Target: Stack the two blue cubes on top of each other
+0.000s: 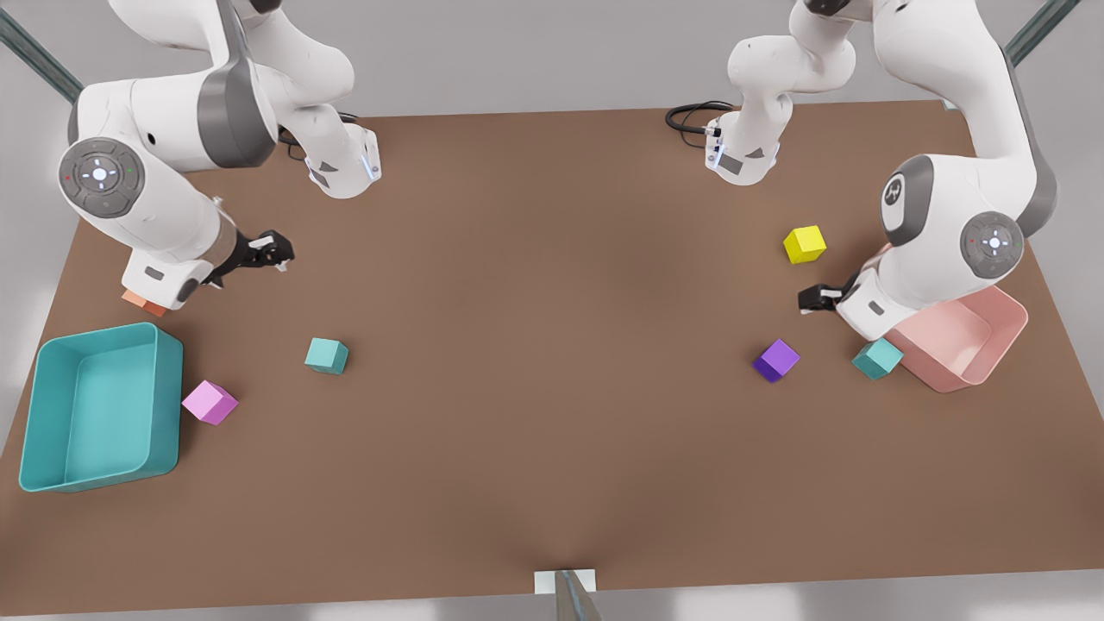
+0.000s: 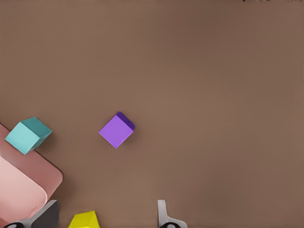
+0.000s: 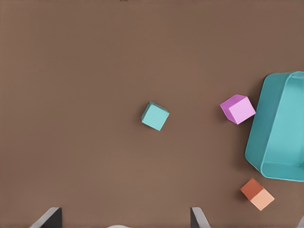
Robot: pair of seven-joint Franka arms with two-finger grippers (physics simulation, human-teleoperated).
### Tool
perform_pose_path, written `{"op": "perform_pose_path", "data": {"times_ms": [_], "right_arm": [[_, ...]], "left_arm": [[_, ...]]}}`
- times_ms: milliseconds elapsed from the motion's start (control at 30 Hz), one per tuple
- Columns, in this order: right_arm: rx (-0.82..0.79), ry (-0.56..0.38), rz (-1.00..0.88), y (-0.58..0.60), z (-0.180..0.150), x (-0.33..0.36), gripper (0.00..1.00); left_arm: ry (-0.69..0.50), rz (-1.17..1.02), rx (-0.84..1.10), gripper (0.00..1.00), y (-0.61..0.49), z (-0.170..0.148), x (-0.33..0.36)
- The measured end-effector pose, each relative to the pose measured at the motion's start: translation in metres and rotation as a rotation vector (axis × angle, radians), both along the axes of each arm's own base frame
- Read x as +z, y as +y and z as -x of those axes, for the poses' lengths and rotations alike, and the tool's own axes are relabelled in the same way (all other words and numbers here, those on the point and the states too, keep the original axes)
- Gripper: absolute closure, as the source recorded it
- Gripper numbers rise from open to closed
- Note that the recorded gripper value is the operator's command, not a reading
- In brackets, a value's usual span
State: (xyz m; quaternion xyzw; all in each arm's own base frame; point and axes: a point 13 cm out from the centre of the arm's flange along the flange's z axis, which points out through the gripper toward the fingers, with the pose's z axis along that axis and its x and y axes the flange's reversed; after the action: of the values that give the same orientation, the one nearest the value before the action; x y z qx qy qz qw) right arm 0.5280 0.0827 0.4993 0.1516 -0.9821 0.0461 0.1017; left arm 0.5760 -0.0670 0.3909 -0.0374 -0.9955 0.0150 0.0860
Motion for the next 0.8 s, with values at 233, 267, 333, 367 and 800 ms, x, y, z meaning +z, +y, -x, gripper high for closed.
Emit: {"op": "perform_pose_path", "data": {"times_ms": [233, 267, 333, 367, 800], "right_arm": [[0.029, 0.093, 0.052, 0.001, -0.022, -0.067, 0.00], [0.026, 0.120, 0.060, 0.001, -0.021, -0.088, 0.00], [0.016, 0.149, 0.072, 0.000, -0.018, -0.124, 0.00], [0.008, 0.158, 0.078, -0.001, -0.016, -0.143, 0.00], [-0.223, 0.037, 0.061, -0.037, -0.048, -0.259, 0.02]], "left_arm": [[-0.005, 0.001, 0.001, 0.00, 0.001, -0.003, -0.002], [-0.003, 0.001, 0.001, 0.00, 0.001, -0.003, -0.003], [0.000, 0.001, 0.001, 0.00, 0.002, -0.003, -0.005], [0.003, 0.001, 0.003, 0.00, 0.002, -0.004, -0.007], [0.015, 0.000, 0.004, 0.00, 0.004, -0.004, -0.014]]}}
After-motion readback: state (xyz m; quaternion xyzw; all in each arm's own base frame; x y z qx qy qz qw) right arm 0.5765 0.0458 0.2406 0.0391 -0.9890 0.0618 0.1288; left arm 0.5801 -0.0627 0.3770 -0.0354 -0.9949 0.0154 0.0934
